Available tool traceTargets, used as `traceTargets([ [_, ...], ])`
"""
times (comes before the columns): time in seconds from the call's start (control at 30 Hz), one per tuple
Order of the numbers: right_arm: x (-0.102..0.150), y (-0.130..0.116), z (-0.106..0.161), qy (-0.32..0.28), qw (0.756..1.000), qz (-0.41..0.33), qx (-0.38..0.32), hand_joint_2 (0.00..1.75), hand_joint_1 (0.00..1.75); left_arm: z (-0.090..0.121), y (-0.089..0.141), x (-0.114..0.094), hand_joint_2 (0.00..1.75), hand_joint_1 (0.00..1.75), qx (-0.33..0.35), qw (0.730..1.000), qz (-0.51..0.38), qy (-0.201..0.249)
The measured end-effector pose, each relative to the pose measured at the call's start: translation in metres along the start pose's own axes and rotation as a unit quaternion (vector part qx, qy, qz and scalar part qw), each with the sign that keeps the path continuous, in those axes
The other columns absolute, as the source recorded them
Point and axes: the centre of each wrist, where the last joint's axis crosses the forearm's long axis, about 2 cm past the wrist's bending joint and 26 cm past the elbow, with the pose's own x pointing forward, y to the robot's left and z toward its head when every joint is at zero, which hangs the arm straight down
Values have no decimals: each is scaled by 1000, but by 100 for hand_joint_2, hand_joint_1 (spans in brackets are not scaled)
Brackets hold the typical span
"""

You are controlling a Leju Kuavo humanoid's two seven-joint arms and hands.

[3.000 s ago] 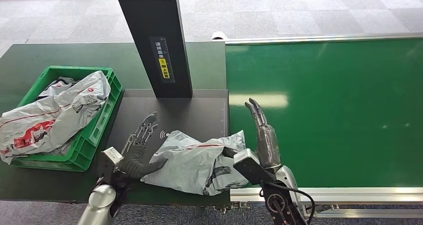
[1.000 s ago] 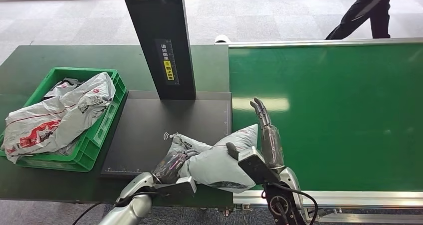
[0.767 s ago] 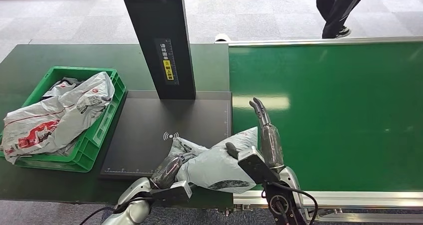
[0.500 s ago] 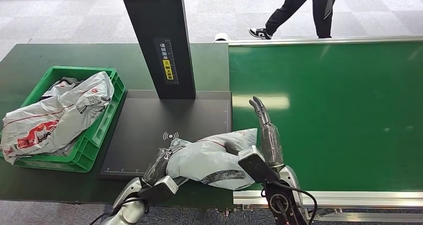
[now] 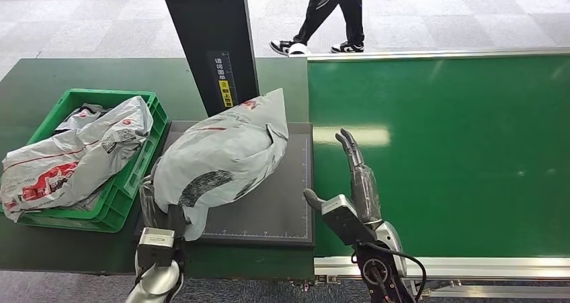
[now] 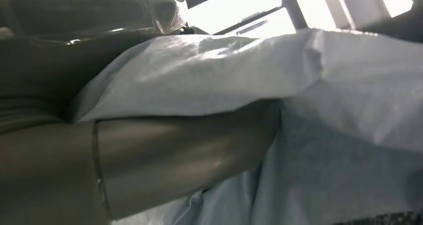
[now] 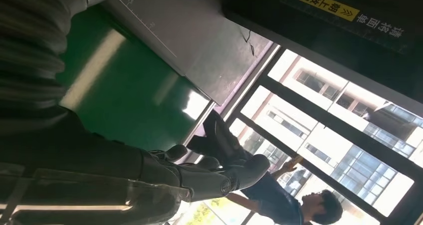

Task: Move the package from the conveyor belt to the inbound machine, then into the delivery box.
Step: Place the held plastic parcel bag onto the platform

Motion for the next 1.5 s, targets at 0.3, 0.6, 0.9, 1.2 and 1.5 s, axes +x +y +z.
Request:
traceTargets([
  [0.3, -1, 3, 1, 3, 1000, -2, 3, 175, 0, -8, 4, 11, 0, 175, 30, 999, 9, -19],
  [0.6, -3, 7, 3, 2, 1000, -2, -1, 175, 0, -31, 26, 36, 0, 175, 124, 990, -18, -71],
  [0.9, -4, 15, 8, -2, 1000, -13, -3, 175, 0, -80, 107, 75, 0, 175, 227, 907, -276, -222],
  [1.2, -5, 17, 15, 11, 1000, -12, 0, 175, 0, -88, 158, 84, 0, 175, 252, 827, -446, -233],
  [1.5, -2, 18, 23, 17, 1000, -2, 0, 175, 0, -71, 163, 52, 0, 175, 202, 816, -519, -154],
])
